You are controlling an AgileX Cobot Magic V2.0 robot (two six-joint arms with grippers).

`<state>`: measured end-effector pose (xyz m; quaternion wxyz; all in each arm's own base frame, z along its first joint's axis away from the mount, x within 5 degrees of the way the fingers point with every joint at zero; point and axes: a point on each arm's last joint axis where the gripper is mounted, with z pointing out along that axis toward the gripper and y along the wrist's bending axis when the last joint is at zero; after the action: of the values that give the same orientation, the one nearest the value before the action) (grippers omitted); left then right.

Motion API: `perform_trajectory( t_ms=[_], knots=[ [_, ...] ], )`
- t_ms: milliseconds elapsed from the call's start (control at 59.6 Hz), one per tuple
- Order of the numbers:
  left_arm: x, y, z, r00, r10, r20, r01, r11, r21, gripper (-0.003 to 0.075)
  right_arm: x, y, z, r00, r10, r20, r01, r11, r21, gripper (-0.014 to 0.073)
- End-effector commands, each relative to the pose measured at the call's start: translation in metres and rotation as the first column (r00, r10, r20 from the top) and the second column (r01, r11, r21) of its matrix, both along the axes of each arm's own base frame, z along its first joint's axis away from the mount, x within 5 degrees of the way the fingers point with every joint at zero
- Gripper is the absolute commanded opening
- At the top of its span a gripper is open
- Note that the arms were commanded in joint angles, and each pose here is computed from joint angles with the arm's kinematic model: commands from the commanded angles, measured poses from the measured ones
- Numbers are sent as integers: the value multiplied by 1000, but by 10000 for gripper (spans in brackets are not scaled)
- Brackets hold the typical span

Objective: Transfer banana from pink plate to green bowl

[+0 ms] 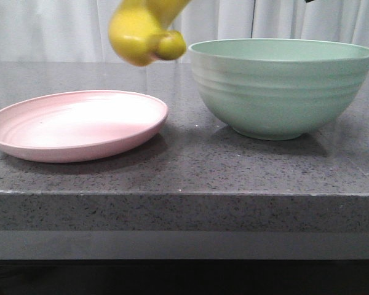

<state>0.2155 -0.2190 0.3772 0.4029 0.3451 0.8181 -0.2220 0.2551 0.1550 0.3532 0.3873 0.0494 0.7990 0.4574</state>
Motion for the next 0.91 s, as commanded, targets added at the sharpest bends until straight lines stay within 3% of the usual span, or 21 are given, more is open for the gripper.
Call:
perform_trajectory(
  t_ms=[0, 201, 386, 520, 705, 889],
  knots=[
    [-6, 3, 28, 997, 10, 82, -1, 994, -106, 599, 0, -8, 37, 988, -30, 154, 29, 1000, 9, 62],
    [-6, 3, 28, 997, 10, 82, -1, 994, -106, 599, 16, -43, 84, 902, -83, 424, 142, 984, -109, 62],
    [-6, 3, 28, 997, 10, 82, -1, 994, -106, 599, 27, -71, 87, 832, -4, 555, 241, 904, -354, 64],
    [-6, 3, 28, 996, 11, 85, -1, 994, -109, 599, 47, -71, 61, 858, 85, 506, 214, 837, -504, 64],
    [-6, 3, 28, 996, 11, 85, -1, 994, -109, 599, 77, -62, 18, 920, 144, 365, 92, 826, -556, 73],
    [-6, 3, 28, 996, 11, 85, -1, 994, -109, 599, 89, -57, -5, 941, 175, 288, 21, 822, -569, 214]
  ],
)
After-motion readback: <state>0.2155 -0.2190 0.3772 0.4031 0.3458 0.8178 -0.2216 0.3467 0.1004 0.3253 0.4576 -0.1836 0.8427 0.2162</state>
